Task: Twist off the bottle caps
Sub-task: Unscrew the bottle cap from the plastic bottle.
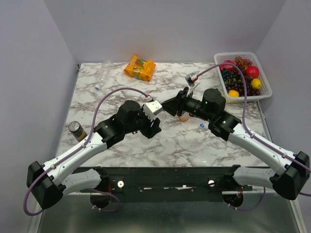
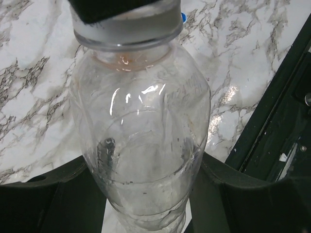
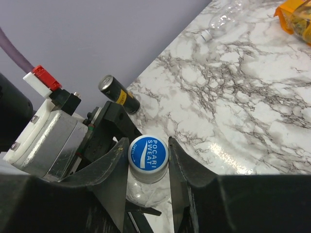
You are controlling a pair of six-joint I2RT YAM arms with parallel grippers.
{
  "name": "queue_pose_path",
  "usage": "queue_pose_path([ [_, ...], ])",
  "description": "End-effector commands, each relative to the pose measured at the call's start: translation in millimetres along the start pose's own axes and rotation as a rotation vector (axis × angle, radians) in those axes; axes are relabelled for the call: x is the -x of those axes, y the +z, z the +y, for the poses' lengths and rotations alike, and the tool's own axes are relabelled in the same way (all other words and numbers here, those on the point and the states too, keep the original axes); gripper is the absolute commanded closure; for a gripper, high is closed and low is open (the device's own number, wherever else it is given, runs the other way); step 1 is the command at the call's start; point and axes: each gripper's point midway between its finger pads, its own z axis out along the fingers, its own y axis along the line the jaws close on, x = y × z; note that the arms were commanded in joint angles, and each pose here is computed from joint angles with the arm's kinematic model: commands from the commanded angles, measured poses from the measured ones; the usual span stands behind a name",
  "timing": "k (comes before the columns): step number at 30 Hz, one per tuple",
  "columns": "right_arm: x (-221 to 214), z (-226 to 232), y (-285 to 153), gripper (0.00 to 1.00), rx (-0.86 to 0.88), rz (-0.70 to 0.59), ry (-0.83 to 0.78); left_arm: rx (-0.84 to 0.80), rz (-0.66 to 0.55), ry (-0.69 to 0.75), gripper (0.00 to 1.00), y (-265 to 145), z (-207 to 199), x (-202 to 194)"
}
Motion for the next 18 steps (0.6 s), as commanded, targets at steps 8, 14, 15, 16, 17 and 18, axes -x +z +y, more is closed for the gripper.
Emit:
queue_pose_path([
  [8,-9,55,-35,0.73,0.436,0.13,-0.152,-0.516,-0.114,0.097,0.67,-26,-85,26],
  [14,-15,76,-62,0.73,0.629,0.174,-0.226,-0.684,-0.131,0.089,0.67,-39,-107,28],
  [15,-15,79,-67,0.72,0.652,0.175,-0.239,-0.733,-0.139,0.092,0.67,-45,-113,29],
  [16,-15,80,-70,0.72,0.669,0.178,-0.247,-0.759,-0.155,0.099,0.67,-47,-116,31],
  [17,-18,80,-73,0.73,0.688,0.184,-0.256,-0.786,-0.15,0.078,0.68,-50,-119,31],
  [18,-18,80,-74,0.72,0.692,0.185,-0.257,-0.808,-0.153,0.075,0.68,-53,-121,31],
])
